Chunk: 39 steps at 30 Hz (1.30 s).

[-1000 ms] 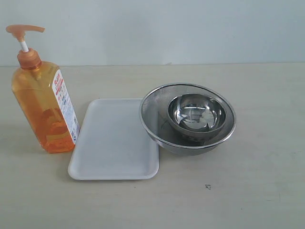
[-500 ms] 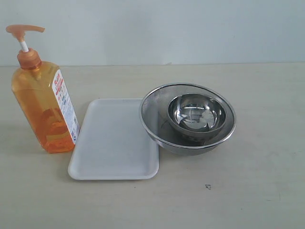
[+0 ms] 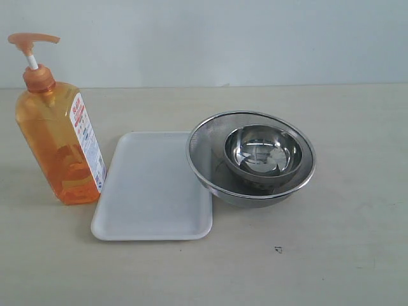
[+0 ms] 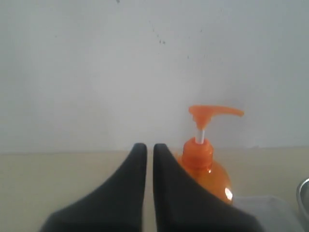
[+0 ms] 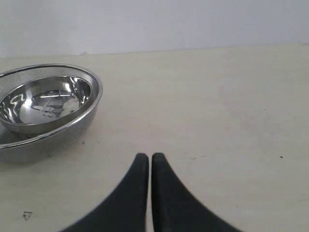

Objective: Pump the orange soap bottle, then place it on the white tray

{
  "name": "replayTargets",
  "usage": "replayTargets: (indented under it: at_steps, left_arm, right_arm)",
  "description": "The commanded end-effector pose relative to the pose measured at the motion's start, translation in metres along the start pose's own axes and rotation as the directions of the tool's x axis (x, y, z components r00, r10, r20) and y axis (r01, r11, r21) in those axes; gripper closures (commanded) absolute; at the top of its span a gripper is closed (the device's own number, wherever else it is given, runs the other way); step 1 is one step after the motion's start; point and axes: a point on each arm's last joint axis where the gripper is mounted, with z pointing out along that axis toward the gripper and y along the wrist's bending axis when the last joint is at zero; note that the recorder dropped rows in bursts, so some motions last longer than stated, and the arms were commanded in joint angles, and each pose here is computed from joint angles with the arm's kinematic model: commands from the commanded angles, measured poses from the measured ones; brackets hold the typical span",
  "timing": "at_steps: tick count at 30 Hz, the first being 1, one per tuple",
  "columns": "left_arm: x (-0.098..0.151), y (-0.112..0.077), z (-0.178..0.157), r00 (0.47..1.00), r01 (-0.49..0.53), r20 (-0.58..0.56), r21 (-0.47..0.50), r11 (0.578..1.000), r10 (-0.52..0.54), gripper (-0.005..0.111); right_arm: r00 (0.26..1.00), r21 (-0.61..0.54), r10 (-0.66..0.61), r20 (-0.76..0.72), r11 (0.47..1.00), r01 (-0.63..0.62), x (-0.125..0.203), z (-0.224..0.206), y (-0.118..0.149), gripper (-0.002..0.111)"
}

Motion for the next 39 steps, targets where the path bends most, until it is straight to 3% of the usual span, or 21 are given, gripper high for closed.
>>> replayTargets:
  at_steps: [1,25,31,34,36,39]
  left_arm:
    - [0.007,0.0,0.018,0.998,0.015,-0.069,-0.002,1.0,-0.015,0.102]
    - [0.004,0.0,0.027,1.0,0.014,-0.023,-0.004,1.0,-0.014,0.102]
    - [0.006,0.0,0.027,0.999,0.014,-0.045,-0.004,1.0,-0.014,0.102]
    - [0.006,0.0,0.027,0.999,0.014,-0.045,-0.004,1.0,-0.014,0.102]
    - [0.007,0.0,0.027,0.999,0.014,-0.048,-0.004,1.0,-0.014,0.102]
    - [0.007,0.0,0.027,0.999,0.014,-0.051,-0.004,1.0,-0.014,0.102]
  right_arm:
    - [1.0,0.003,-0.005,0.016,1.0,0.005,-0.001,0.0,0.0,0.109]
    - [1.0,0.003,-0.009,0.019,1.0,0.009,-0.002,0.0,0.0,0.109]
    - [0.987,0.002,-0.019,0.158,1.0,0.019,-0.014,-0.002,0.0,0.109]
    - [0.937,0.001,-0.026,0.348,1.0,0.027,-0.032,-0.006,0.001,0.109]
    - [0.894,-0.025,0.03,0.447,0.999,-0.021,-0.041,-0.01,0.001,0.109]
    - [0.852,-0.121,0.221,0.475,0.975,-0.185,-0.045,-0.012,0.001,0.109]
